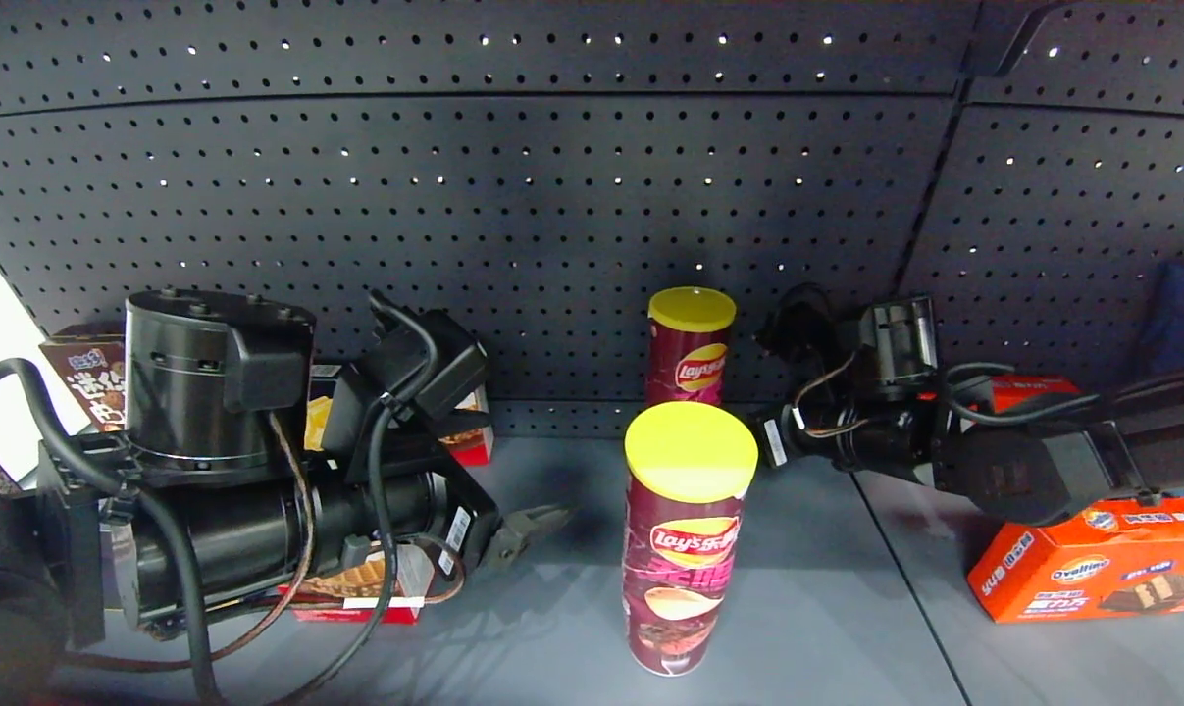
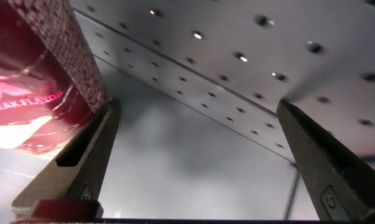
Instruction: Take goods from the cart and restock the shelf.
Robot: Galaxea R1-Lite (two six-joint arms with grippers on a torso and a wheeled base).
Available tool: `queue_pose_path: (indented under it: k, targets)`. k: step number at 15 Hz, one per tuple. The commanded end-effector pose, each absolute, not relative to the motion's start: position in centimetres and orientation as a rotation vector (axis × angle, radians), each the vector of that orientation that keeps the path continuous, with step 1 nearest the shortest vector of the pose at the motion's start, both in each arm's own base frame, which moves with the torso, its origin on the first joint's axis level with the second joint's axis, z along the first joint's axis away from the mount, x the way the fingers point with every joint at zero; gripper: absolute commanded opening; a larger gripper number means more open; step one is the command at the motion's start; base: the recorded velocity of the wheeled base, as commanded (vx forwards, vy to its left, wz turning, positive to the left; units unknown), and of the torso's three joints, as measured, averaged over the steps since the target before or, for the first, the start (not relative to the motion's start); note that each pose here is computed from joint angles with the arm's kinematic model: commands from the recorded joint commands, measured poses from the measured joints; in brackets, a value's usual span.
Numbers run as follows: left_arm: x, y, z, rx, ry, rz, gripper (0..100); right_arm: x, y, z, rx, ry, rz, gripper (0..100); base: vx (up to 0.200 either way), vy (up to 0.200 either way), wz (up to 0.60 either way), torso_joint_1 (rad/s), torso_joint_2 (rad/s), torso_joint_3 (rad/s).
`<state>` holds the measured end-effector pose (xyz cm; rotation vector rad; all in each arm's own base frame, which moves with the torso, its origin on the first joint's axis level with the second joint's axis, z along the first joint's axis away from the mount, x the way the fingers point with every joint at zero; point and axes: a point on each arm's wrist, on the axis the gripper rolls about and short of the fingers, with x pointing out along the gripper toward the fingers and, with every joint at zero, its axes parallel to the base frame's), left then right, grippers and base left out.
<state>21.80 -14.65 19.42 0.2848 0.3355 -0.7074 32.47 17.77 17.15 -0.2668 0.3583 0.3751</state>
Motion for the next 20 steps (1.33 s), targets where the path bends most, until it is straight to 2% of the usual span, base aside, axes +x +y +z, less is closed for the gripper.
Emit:
queue_pose_path:
  k: [1, 20]
  targets:
    - [21.8, -14.6, 19.4, 0.285, 0.338, -0.707, 100, 32.7, 18.3, 16.8, -0.271, 0.362, 0.385, 100, 0.000, 0.000, 0.00, 0.000, 0.00, 0.000]
    - [21.8, -14.6, 19.3, 0.286, 0.341, -0.707, 100, 32.4, 19.7, 16.4, -0.277, 0.364, 0.417, 100, 0.000, 0.000, 0.00, 0.000, 0.00, 0.000]
